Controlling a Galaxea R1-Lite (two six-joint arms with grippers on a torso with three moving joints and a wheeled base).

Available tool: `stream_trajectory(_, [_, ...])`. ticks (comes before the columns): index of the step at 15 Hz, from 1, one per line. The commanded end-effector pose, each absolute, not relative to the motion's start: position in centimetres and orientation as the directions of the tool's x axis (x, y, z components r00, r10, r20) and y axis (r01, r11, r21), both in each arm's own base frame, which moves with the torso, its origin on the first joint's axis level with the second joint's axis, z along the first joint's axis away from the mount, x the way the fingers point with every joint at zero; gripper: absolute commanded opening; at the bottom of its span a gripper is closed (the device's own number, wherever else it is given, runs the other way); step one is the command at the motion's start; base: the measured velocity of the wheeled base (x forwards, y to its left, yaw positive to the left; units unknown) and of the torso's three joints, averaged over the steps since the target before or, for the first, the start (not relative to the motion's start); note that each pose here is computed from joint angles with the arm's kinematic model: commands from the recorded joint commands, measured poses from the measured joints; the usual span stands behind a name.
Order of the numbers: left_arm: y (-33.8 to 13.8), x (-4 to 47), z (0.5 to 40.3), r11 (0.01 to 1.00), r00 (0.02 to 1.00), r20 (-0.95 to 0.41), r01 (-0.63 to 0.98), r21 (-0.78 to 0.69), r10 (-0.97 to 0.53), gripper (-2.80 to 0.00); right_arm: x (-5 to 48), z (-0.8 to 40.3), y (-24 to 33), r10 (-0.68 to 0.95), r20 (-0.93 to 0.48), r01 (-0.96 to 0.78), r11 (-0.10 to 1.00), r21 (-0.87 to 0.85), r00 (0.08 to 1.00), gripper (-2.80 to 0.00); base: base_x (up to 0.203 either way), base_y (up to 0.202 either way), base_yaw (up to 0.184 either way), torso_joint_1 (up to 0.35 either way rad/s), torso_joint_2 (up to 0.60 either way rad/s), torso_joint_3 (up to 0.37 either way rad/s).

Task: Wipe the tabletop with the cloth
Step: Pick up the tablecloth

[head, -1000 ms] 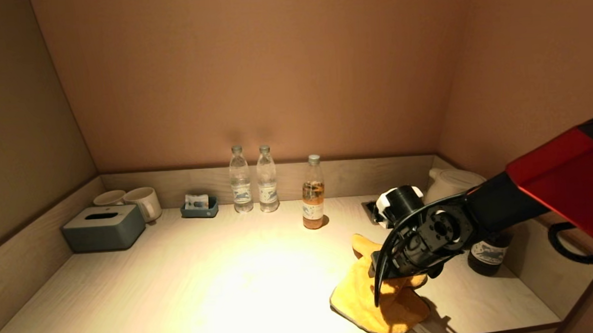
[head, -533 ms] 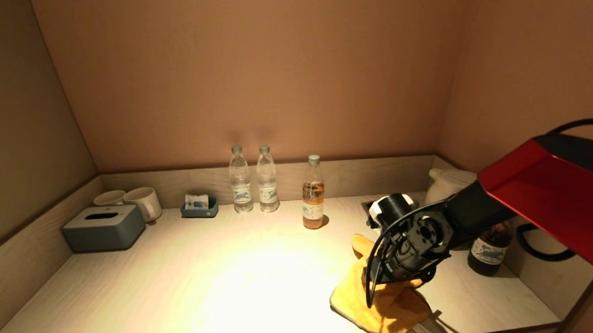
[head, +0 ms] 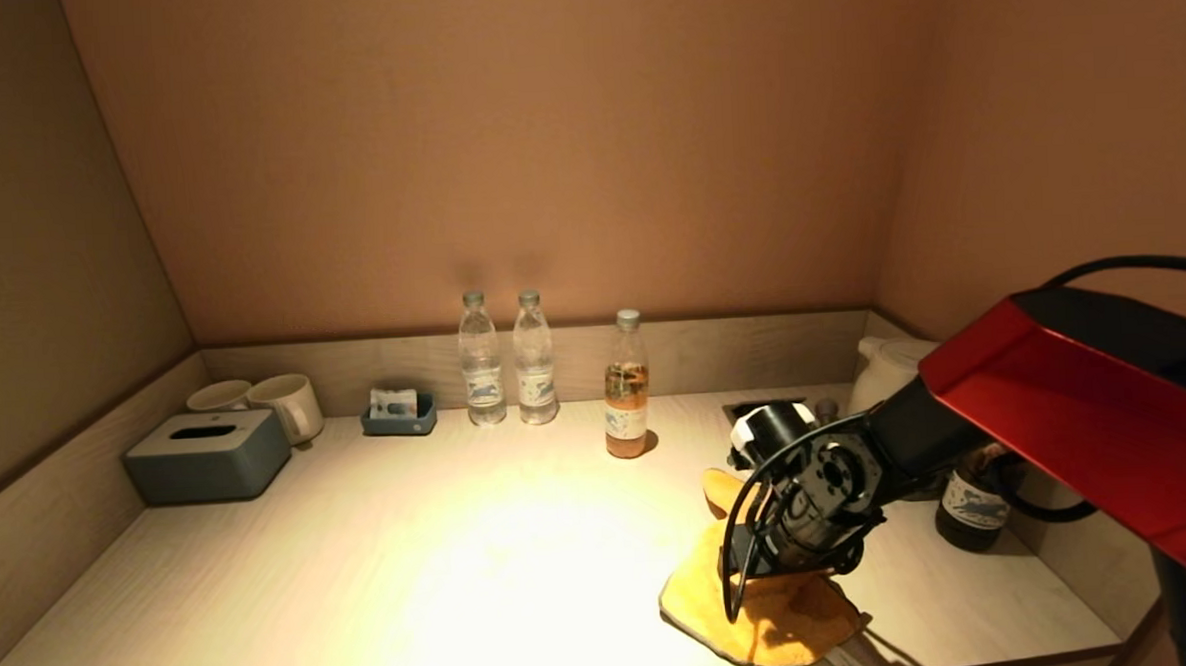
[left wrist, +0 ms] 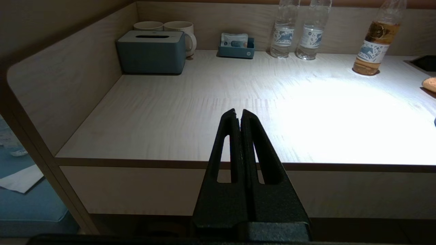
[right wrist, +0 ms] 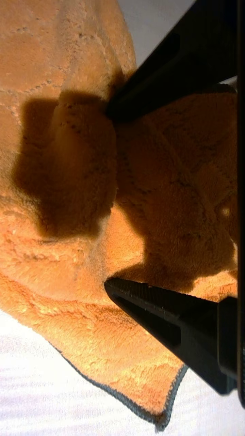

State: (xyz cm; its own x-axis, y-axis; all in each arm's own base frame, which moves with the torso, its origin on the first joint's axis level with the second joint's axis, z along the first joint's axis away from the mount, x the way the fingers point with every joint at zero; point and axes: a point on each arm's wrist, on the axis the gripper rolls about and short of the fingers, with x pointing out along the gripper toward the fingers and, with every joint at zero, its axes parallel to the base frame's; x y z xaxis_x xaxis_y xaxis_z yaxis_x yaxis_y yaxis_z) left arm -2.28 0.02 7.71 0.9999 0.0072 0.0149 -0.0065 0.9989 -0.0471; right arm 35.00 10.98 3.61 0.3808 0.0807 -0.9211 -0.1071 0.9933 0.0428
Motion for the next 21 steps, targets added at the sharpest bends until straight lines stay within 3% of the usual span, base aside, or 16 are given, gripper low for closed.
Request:
stream_trajectory(1, [0.0, -2.3, 7.7, 0.999, 1.000, 0.015, -0.007, -0.048, 0.008, -2.80, 35.0, 3.2, 11.0, 0.078, -0.926, -0.106, 0.993, 0.042, 0.369, -2.80, 0.000, 0.000, 0.000, 0.000, 0.00, 0.000])
stream_trajectory(11, [0.0, -2.3, 7.7, 0.999, 1.000, 0.015, -0.007, -0.048, 0.008, -2.80, 35.3, 4.0, 11.1, 0.096, -0.914, -0.109, 0.992, 0.057, 0.395, -2.80, 0.000, 0.000, 0.000, 0.000, 0.00, 0.000])
stream_trajectory(18, [0.0, -2.3, 7.7, 0.999, 1.000, 0.015, -0.007, -0.048, 0.008, -2.80, 35.9, 9.7, 12.1, 0.171, -0.796, -0.108, 0.985, 0.133, 0.580, -2.80, 0.000, 0.000, 0.000, 0.000, 0.00, 0.000])
stream_trajectory(21, [0.0, -2.3, 7.7, 0.999, 1.000, 0.015, -0.007, -0.047, 0.008, -2.80, 35.9, 11.1, 13.2, 0.196, -0.769, -0.137, 0.980, 0.142, 0.608, -2.80, 0.000, 0.000, 0.000, 0.000, 0.00, 0.000])
